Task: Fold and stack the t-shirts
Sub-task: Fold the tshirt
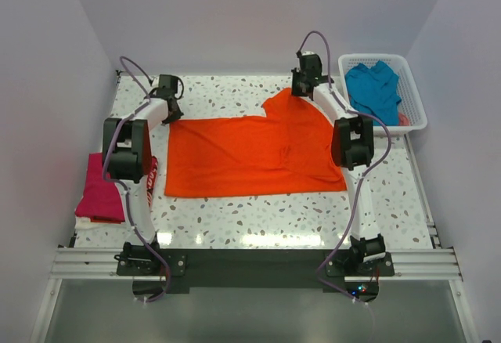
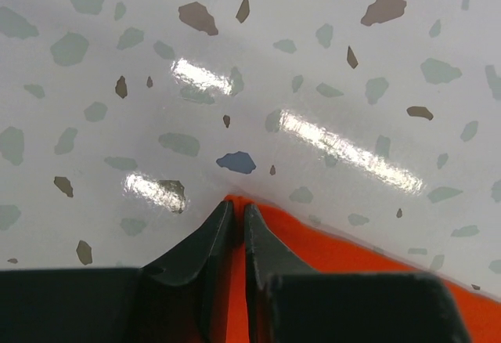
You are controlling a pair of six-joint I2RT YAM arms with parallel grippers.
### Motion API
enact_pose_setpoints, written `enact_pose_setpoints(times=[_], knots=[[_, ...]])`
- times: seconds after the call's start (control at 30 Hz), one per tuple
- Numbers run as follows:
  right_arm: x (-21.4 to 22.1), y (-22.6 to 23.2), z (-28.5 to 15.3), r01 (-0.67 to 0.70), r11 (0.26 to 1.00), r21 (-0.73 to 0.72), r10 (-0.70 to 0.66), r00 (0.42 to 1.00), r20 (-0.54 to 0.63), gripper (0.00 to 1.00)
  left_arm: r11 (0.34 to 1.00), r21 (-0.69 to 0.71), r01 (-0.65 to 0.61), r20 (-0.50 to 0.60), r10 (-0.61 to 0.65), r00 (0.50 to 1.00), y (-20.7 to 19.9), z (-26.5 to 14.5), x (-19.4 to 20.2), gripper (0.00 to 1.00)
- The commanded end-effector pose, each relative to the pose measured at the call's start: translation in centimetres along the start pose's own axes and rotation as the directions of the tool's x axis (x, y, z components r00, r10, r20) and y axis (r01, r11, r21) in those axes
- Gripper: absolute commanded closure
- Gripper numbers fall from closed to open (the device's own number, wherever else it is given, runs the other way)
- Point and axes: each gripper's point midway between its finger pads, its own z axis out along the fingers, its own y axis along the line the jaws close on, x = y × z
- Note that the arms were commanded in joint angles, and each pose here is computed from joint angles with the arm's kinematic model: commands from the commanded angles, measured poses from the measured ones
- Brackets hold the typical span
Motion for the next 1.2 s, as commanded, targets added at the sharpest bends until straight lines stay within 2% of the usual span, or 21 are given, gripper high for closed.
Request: enact_pose_setpoints(times=[0.0, 0.43, 0.47, 0.5, 0.67, 0.77, 0.93, 1.07, 1.17], knots=[[-6.6, 0.0, -3.9, -0.038, 0.999, -0.01, 0.039, 0.987, 0.159, 0.94, 0.997, 0.075, 0.023, 0.09, -0.03, 0.996, -0.8, -0.4, -3.3, 0.86], [-9.3, -1.5, -5.4, -0.085, 0.996, -0.034, 0.09, 0.973, 0.212, 0.98, 0.983, 0.177, 0.057, 0.149, -0.084, 0.985, -1.8, 0.4, -5.7, 0.88], [-9.5, -1.6, -5.5, -0.086, 0.996, -0.037, 0.092, 0.972, 0.216, 0.98, 0.981, 0.182, 0.063, 0.146, -0.09, 0.985, -1.7, 0.5, -5.7, 0.86], [-9.6, -1.6, -5.5, -0.088, 0.995, -0.038, 0.094, 0.972, 0.215, 0.98, 0.978, 0.201, 0.064, 0.143, -0.094, 0.985, -2.1, 0.4, -5.7, 0.79], [-9.1, -1.9, -5.2, -0.084, 0.996, -0.035, 0.089, 0.975, 0.205, 0.99, 0.97, 0.221, 0.098, 0.142, -0.132, 0.981, -2.2, -0.5, -5.9, 0.55], [-8.7, -2.1, -5.0, -0.083, 0.996, -0.028, 0.086, 0.976, 0.198, 0.99, 0.967, 0.203, 0.153, 0.137, -0.183, 0.974, -0.8, -1.0, -6.7, 0.52], [-8.4, -2.5, -5.0, -0.08, 0.997, -0.022, 0.082, 0.978, 0.193, 1.0, 0.953, 0.197, 0.228, 0.097, -0.251, 0.963, -1.1, -1.6, -6.8, 0.56], [-8.8, -2.9, -5.3, -0.091, 0.996, -0.019, 0.093, 0.975, 0.2, 1.0, 0.939, 0.159, 0.306, 0.032, -0.315, 0.949, -1.2, -1.3, -5.9, 0.66], [-8.8, -2.8, -5.3, -0.095, 0.995, -0.025, 0.098, 0.975, 0.2, 1.0, 0.928, 0.113, 0.356, 0.026, -0.361, 0.932, -0.9, -1.4, -5.4, 0.66]])
